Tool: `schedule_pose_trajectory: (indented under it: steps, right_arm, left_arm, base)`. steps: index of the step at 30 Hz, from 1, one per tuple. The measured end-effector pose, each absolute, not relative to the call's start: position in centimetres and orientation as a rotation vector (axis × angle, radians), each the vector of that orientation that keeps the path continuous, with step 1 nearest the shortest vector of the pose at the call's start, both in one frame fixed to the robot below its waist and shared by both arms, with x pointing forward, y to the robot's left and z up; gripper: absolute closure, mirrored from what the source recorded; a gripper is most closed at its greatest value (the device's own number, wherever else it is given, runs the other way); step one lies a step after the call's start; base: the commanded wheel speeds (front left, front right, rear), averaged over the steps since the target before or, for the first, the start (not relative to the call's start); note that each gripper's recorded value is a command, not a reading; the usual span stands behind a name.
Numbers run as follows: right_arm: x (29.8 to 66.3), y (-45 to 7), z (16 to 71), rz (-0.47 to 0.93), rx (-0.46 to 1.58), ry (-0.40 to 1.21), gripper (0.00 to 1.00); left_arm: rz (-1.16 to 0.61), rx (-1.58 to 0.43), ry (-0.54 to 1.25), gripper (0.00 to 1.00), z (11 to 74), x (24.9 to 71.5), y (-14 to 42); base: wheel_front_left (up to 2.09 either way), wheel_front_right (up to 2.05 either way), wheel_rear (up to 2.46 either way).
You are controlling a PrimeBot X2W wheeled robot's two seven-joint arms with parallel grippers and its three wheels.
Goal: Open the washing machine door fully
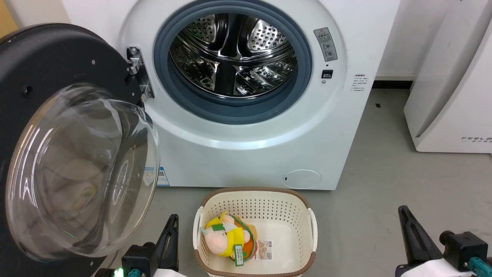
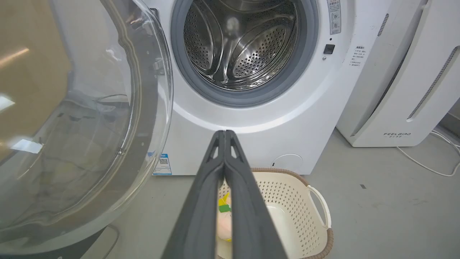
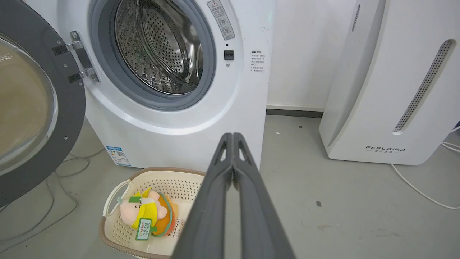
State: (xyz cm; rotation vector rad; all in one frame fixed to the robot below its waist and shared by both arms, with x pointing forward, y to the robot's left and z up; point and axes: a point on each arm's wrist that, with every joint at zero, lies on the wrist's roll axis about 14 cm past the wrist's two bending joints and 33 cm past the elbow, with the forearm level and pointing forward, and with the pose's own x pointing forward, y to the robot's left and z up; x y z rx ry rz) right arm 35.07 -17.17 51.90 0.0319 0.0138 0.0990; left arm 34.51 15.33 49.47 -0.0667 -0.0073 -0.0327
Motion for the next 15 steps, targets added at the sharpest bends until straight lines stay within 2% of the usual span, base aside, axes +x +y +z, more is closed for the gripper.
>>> schedule_pose_trajectory:
  steps: [15]
  right_arm:
    - [35.21, -17.05, 51.78, 0.102, 0.025, 0.018, 1.00]
  left_arm:
    - [-0.035, -0.060, -0.008, 1.00, 49.88, 34.87, 15.42]
  base:
    - [0.00, 0.00, 0.00]
